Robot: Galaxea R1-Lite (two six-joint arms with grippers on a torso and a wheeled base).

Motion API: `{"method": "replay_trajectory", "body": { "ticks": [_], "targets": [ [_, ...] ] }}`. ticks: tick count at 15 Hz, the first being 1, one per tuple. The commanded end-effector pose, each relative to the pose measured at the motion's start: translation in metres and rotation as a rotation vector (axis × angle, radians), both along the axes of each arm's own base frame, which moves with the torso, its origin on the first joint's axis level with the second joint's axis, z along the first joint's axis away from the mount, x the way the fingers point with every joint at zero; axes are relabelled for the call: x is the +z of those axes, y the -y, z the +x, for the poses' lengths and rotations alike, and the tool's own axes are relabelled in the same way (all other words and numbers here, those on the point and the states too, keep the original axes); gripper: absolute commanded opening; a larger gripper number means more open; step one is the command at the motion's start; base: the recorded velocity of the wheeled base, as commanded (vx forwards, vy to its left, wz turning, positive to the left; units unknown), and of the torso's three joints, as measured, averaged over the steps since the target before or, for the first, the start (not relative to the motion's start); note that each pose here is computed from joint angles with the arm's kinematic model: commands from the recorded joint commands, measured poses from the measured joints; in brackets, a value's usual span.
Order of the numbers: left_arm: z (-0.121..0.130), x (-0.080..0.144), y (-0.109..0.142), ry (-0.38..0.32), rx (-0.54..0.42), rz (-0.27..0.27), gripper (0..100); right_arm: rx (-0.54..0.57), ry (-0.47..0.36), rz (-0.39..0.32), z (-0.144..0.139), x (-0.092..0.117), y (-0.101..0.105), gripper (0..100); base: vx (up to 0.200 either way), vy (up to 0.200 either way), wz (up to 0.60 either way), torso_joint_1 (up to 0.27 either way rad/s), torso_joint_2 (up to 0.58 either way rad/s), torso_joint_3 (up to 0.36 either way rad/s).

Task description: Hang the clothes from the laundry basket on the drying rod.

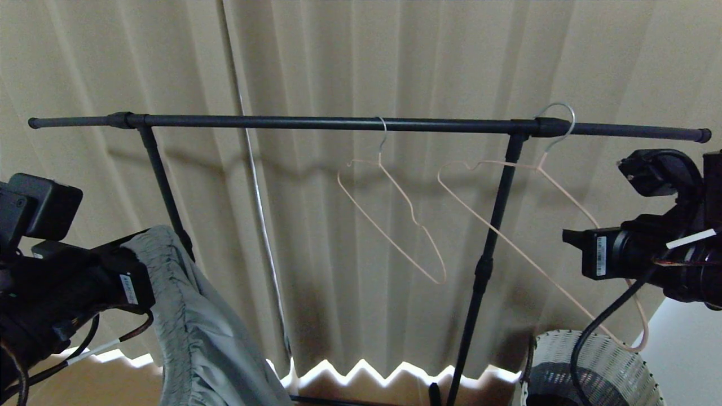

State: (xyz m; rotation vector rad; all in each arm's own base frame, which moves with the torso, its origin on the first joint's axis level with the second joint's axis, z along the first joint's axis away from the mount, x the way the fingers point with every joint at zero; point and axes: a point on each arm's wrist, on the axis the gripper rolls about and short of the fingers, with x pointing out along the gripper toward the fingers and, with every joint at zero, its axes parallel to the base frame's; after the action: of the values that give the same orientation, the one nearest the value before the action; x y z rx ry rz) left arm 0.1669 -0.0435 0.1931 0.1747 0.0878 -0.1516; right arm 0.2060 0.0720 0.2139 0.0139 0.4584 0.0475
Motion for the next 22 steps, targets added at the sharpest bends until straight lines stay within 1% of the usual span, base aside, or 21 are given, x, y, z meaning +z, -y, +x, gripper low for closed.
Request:
{"method": "replay_trajectory", "body": {
  "ticks": [1, 3, 8, 11, 13, 22],
  "targets": [
    [0.0005, -0.0006, 0.0002, -0.002, -0.001, 0.007, 0, 0.000, 0.003, 0.001, -0.0111, -0.0021, 0.0041, 0, -0.200, 0.000, 0.00, -0.002, 0.00, 0.002],
    [-0.0002, -0.0005, -0.0001, 0.002, -0.001, 0.026, 0, -0.002, -0.005, -0.001, -0.0122, -0.0053, 0.0049, 0, -0.200, 0.000, 0.00, 0.010, 0.00, 0.005],
    [0.0003, -0.0008, -0.0007, 0.001, 0.003, 0.028, 0, -0.001, -0.010, -0.003, -0.0122, -0.0062, 0.0045, 0, -0.200, 0.000, 0.00, -0.007, 0.00, 0.000],
    [0.0003, -0.0008, -0.0007, 0.001, 0.003, 0.028, 0, -0.003, -0.024, -0.007, -0.0138, -0.0108, 0.0055, 0, -0.200, 0.000, 0.00, -0.007, 0.00, 0.001],
    [0.0001, -0.0012, -0.0008, -0.001, 0.003, 0.028, 0, -0.001, -0.017, -0.004, -0.0158, -0.0094, 0.0059, 0, -0.200, 0.000, 0.00, 0.005, 0.00, 0.002],
    [-0.0006, 0.0000, -0.0010, 0.005, 0.003, 0.027, 0, -0.002, -0.024, -0.006, -0.0164, -0.0115, 0.0061, 0, 0.000, 0.000, 0.00, 0.000, 0.00, 0.000]
  ]
}}
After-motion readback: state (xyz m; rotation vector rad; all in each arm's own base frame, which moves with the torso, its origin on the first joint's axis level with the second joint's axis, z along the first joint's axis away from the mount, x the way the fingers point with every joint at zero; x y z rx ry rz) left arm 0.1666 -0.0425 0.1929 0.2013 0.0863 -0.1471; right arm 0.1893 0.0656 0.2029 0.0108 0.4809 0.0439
